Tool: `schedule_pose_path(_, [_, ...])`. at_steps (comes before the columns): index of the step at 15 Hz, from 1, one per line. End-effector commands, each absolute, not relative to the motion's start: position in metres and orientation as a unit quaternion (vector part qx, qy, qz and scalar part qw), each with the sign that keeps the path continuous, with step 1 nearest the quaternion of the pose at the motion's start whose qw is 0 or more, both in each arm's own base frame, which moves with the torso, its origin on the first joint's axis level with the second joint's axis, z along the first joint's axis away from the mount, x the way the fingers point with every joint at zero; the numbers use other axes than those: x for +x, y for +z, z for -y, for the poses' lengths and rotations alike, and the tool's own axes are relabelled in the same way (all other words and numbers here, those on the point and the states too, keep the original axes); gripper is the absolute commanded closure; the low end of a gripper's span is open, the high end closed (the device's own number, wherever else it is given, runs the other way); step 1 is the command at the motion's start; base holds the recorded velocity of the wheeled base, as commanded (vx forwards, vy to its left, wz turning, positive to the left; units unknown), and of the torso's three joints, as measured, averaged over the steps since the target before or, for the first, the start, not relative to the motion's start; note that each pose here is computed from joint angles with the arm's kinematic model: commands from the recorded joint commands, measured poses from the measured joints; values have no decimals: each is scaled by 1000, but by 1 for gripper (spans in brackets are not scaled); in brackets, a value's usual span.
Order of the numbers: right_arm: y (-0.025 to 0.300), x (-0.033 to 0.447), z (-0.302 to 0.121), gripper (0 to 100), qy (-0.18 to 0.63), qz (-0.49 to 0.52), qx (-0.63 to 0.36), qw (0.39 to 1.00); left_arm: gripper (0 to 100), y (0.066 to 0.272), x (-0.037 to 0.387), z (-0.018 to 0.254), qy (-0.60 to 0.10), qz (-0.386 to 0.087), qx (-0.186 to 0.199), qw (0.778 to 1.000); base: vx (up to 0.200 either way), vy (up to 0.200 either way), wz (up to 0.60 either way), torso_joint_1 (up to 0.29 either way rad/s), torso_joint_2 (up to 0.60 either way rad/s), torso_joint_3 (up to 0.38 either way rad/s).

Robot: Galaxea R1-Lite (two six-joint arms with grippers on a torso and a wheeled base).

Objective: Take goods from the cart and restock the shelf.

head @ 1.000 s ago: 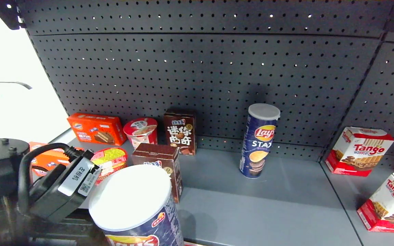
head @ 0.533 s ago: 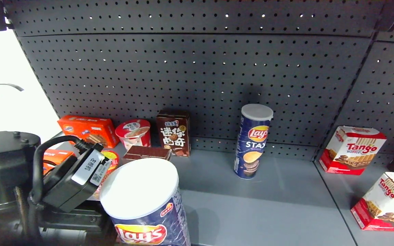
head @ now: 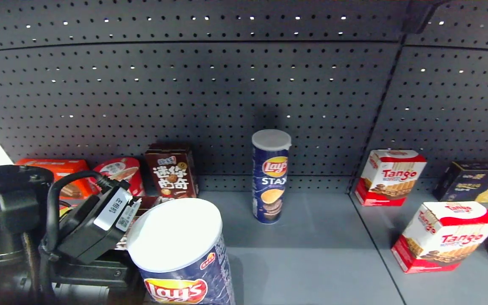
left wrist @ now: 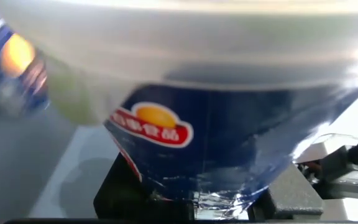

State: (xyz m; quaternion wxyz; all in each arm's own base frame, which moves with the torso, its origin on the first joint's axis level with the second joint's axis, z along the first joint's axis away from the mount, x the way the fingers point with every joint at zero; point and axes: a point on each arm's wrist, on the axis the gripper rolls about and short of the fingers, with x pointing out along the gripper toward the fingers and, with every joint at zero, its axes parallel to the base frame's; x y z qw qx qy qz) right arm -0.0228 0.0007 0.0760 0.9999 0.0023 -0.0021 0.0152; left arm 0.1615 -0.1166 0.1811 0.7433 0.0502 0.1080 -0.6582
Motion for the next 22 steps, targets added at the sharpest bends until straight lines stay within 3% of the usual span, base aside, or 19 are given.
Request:
schedule_pose_path(1, [76,-23,-1,0,15,2,2,1000,100,180,162,116,-658,-110,50,743,0,0,0,0,0,0])
schedule_pose_path(9, [76,-23,-1,0,15,2,1,1000,100,180,161,116,-656,-112,48,745,0,0,0,0,0,0])
schedule_pose_path(12, [76,-23,-1,0,15,2,2,1000,100,179,161,115,-656,-113,48,745,0,0,600,-1,2,4])
schedule_pose_path(22, [86,-25,0,0,-4,9,5,1000,100,176,159,120,-664,-113,56,737,0,0,0,0,0,0])
